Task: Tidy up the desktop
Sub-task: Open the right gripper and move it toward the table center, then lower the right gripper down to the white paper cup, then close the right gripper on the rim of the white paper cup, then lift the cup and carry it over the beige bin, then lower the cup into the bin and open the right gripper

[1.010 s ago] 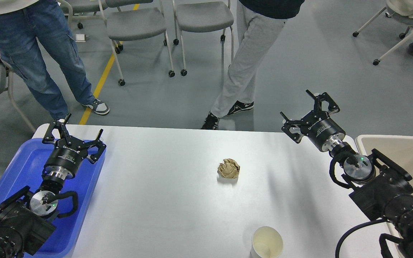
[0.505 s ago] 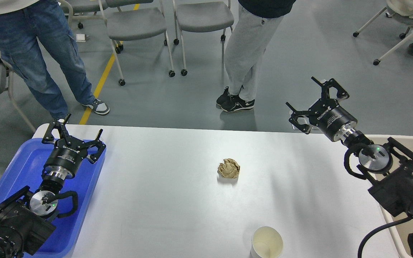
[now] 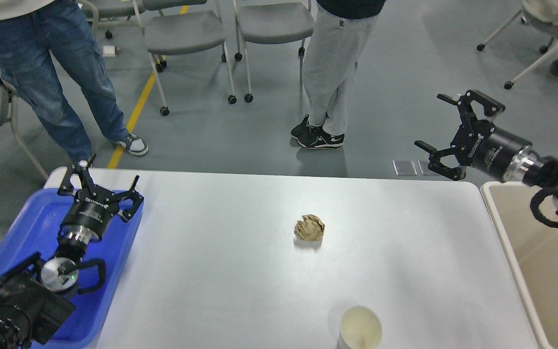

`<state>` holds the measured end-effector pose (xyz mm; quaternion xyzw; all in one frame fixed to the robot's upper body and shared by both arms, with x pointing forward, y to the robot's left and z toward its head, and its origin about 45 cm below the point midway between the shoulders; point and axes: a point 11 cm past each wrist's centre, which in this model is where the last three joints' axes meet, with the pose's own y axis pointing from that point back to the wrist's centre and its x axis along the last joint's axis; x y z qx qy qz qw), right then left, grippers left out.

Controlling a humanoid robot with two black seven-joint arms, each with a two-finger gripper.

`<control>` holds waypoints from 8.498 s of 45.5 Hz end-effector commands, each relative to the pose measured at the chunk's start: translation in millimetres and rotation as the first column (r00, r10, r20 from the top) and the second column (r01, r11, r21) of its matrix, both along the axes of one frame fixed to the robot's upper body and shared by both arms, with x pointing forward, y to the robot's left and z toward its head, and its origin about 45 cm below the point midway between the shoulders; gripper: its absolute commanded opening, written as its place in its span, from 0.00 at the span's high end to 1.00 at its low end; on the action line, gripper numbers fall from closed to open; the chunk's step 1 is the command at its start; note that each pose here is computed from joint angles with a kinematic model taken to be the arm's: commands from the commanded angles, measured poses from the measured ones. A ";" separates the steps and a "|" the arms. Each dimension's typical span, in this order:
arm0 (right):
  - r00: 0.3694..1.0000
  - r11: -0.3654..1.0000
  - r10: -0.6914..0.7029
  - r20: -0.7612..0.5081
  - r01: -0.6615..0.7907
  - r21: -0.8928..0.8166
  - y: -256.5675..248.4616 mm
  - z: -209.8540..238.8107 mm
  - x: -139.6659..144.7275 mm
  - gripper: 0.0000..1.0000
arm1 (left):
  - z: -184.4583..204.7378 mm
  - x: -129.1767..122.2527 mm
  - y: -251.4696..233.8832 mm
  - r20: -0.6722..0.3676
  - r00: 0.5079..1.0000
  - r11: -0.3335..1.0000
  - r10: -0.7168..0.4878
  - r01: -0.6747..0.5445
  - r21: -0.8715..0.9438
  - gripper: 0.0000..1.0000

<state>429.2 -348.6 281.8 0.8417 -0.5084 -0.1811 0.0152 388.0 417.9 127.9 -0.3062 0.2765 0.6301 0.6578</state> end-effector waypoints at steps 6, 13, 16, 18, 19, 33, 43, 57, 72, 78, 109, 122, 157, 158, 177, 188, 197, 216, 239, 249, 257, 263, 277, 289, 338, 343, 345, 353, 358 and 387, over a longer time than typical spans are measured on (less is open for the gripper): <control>0.976 0.868 0.174 -0.131 -0.215 -0.448 -29.1 7.5 -55.2 0.00 | -0.1 0.0 -0.3 0.000 1.000 1.000 0.000 0.000 0.000 0.00; 0.932 0.707 0.270 -0.243 -0.363 -0.606 -33.4 -16.6 -86.3 0.00 | -0.1 0.0 -0.3 0.000 1.000 1.000 0.000 0.000 0.000 0.00; 0.910 0.663 0.304 -0.282 -0.415 -0.623 -31.4 -24.4 -102.6 0.00 | -0.1 0.0 -0.3 0.000 1.000 1.000 0.000 0.000 0.000 0.00; 0.898 0.651 0.320 -0.300 -0.439 -0.620 -28.7 -28.1 -111.8 0.00 | -0.1 0.0 -0.3 0.000 1.000 1.000 0.000 0.000 0.000 0.00; 0.893 0.648 0.329 -0.307 -0.450 -0.615 -26.0 -29.5 -115.7 0.00 | -0.1 0.0 -0.3 0.000 1.000 1.000 0.000 0.000 0.000 0.00; 0.865 0.652 0.394 -0.312 -0.502 -0.568 -6.8 -19.3 -145.8 0.00 | -0.1 0.0 -0.3 0.000 1.000 1.000 0.000 0.000 0.000 0.00; 0.867 0.633 0.408 -0.286 -0.495 -0.595 -1.0 -3.2 -134.3 0.00 | -0.1 0.0 -0.4 0.000 1.000 1.000 -0.001 0.001 0.001 0.00; 0.832 0.555 0.437 -0.342 -0.548 -0.625 18.4 -0.9 -124.2 0.00 | -0.1 0.0 -0.3 0.000 1.000 1.000 0.000 0.000 0.000 0.00; 0.811 0.476 0.437 -0.387 -0.575 -0.666 80.3 -5.0 -105.7 0.00 | -0.1 0.0 -0.3 0.000 1.000 1.000 0.000 0.000 0.000 0.00; 0.765 0.374 0.461 -0.450 -0.627 -0.683 96.3 -9.0 -112.1 0.00 | -0.1 0.0 -0.3 0.000 1.000 1.000 0.000 0.000 0.000 0.00; 0.664 0.154 0.482 -0.572 -0.706 -0.691 116.4 -45.2 -131.3 0.00 | 0.3 0.0 0.5 0.000 1.000 1.000 0.000 0.000 0.001 0.00; 0.615 0.105 0.482 -0.624 -0.748 -0.655 120.3 -82.2 -153.3 0.00 | 0.3 0.0 0.6 0.001 1.000 1.000 0.001 -0.001 0.000 0.00; 0.588 0.099 0.495 -0.640 -0.770 -0.631 130.3 -128.9 -186.6 0.00 | 0.3 0.0 0.5 0.000 1.000 1.000 0.000 0.000 0.001 0.00; 0.587 0.100 0.494 -0.641 -0.771 -0.630 129.9 -130.1 -187.6 0.00 | 0.3 0.0 0.5 0.000 1.000 1.000 0.000 0.000 0.001 0.00; 0.590 0.130 0.508 -0.627 -0.772 -0.622 137.4 -143.0 -199.2 0.00 | 0.3 0.0 0.5 0.000 1.000 1.000 0.000 0.000 0.001 0.00; 0.585 0.135 0.514 -0.628 -0.778 -0.614 140.8 -149.2 -205.8 0.01 | 0.3 0.0 0.5 0.000 1.000 1.000 0.000 0.000 0.001 0.00; 0.594 0.133 0.513 -0.620 -0.769 -0.626 140.6 -149.1 -203.7 0.14 | 0.3 0.0 0.5 0.000 1.000 1.000 0.000 0.000 0.001 0.00; 0.598 0.114 0.519 -0.610 -0.756 -0.644 140.0 -149.0 -200.5 0.29 | 0.3 0.0 0.5 0.000 1.000 1.000 0.000 0.000 0.001 0.00; 0.602 0.099 0.532 -0.595 -0.742 -0.663 140.6 -149.3 -197.6 1.00 | 0.3 0.0 0.5 0.000 1.000 1.000 0.000 0.000 0.001 0.00; 0.606 0.085 0.542 -0.582 -0.728 -0.680 139.9 -147.5 -195.8 1.00 | 0.3 0.0 0.5 0.000 1.000 1.000 0.000 0.000 0.001 0.00; 0.610 0.083 0.542 -0.578 -0.723 -0.686 139.9 -145.2 -196.2 1.00 | 0.3 0.0 0.5 0.000 1.000 1.000 0.000 0.000 0.001 0.00; 0.627 0.084 0.543 -0.559 -0.702 -0.707 140.5 -140.0 -189.2 1.00 | 0.3 0.0 0.5 0.000 1.000 1.000 0.000 0.000 0.001 0.00; 0.656 0.102 0.518 -0.549 -0.684 -0.722 125.2 -126.4 -175.8 1.00 | 0.0 0.0 -0.2 0.000 1.000 1.000 0.000 0.000 0.000 0.00; 0.673 0.080 0.468 -0.573 -0.678 -0.731 68.7 -71.5 -147.4 1.00 | 0.3 0.0 0.5 0.000 1.000 1.000 0.000 0.000 0.001 0.00; 0.908 0.165 0.276 -0.315 -0.368 -0.915 -48.4 145.0 -98.3 1.00 | 0.3 0.0 0.5 0.000 1.000 1.000 0.000 0.000 0.001 0.00; 0.958 0.238 0.176 -0.224 -0.262 -0.935 -77.8 129.3 -96.0 1.00 | 0.3 0.0 0.5 0.000 1.000 1.000 0.000 0.000 0.001 0.00; 0.972 0.254 0.140 -0.190 -0.221 -0.941 -90.8 120.6 -96.7 1.00 | 0.3 0.0 0.5 0.000 1.000 1.000 0.000 0.000 0.001 0.00; 0.997 0.319 -0.010 -0.073 -0.066 -0.945 -137.1 77.5 -104.3 1.00 | 0.3 0.0 0.5 0.000 1.000 1.000 0.000 0.000 0.001 0.00; 0.988 0.336 -0.154 0.014 0.066 -0.939 -166.4 49.6 -108.8 1.00 | 0.3 0.0 0.5 0.000 1.000 1.000 0.000 0.000 0.001 0.00; 0.542 0.349 -0.835 0.094 0.655 -0.670 -238.3 -80.4 -102.6 1.00 | 0.3 0.0 0.6 0.001 1.000 1.000 0.001 -0.001 0.000 0.00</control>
